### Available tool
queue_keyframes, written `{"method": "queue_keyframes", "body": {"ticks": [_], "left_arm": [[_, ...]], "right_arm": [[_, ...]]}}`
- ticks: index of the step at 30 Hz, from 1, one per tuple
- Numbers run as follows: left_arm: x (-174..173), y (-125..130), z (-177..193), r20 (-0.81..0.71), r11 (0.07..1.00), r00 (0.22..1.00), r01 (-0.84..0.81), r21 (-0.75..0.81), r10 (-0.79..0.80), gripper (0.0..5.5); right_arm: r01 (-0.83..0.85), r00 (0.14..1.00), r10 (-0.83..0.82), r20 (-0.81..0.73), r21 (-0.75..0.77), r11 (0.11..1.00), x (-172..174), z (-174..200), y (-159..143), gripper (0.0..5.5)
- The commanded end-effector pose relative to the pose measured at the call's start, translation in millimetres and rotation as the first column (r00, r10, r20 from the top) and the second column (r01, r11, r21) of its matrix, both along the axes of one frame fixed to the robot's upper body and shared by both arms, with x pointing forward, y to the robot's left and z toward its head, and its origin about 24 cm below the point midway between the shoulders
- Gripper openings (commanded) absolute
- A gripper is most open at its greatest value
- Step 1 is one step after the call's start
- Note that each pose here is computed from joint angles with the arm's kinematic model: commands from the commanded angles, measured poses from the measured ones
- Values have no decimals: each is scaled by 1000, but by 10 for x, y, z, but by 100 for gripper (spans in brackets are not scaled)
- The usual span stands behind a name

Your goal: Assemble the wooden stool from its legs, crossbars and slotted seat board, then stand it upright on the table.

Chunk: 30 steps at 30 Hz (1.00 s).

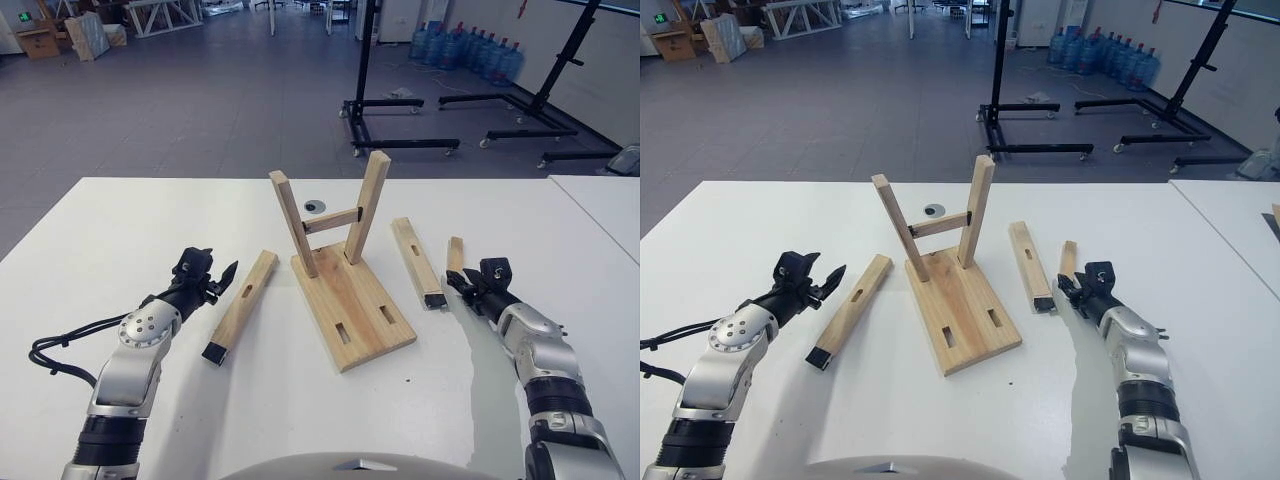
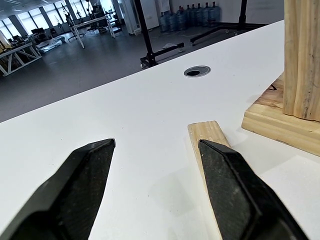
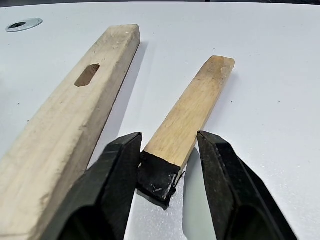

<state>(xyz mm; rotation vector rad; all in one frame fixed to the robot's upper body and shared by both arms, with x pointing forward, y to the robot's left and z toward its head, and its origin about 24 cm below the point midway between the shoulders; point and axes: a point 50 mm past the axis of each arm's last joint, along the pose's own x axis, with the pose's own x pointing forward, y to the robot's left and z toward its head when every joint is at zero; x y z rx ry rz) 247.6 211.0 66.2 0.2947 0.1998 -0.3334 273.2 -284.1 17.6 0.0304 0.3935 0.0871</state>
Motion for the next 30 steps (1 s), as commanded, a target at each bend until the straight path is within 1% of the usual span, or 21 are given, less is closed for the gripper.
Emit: {"method": "queue_keyframes", "body": {"ticks": [1,4,6,10,14,17,18,20,22,26,30], "left_arm": [[-11,-1,-51,-17,1000,1000,1,15,-1,305],[-24,18,-91,-27,1000,1000,-4,29,4,305],[-25,6,-114,-32,999,999,-1,32,2,305],[-36,2,-134,-37,999,999,-1,42,2,305],[-45,7,-141,-40,999,999,-6,47,8,305],[-64,5,-157,-43,999,999,-14,48,16,305],[-70,0,-166,-46,999,999,-15,48,17,305],[-89,-7,-183,-51,999,999,-16,46,18,305],[-104,-6,-197,-56,999,998,-20,44,23,305],[-103,5,-188,-53,999,998,-32,44,34,305],[-100,14,-183,-51,998,998,-40,45,42,305]], "right_arm": [[102,984,-95,-149,42,994,-119,-249,121,205],[162,969,-157,-190,9,987,-198,-300,171,205],[205,962,-204,-184,-15,979,-239,-265,227,205],[300,943,-297,-151,-2,954,-298,-116,276,205],[361,928,-361,-95,-19,932,-367,66,216,205],[419,896,-417,-153,-15,908,-515,-6,177,205],[433,887,-426,-175,2,901,-566,-27,187,205],[436,889,-427,-164,21,900,-618,13,204,205],[441,892,-435,-121,22,897,-608,92,180,205],[447,890,-444,-106,7,894,-574,153,184,205],[441,875,-436,-210,-27,897,-636,-16,264,205]]}}
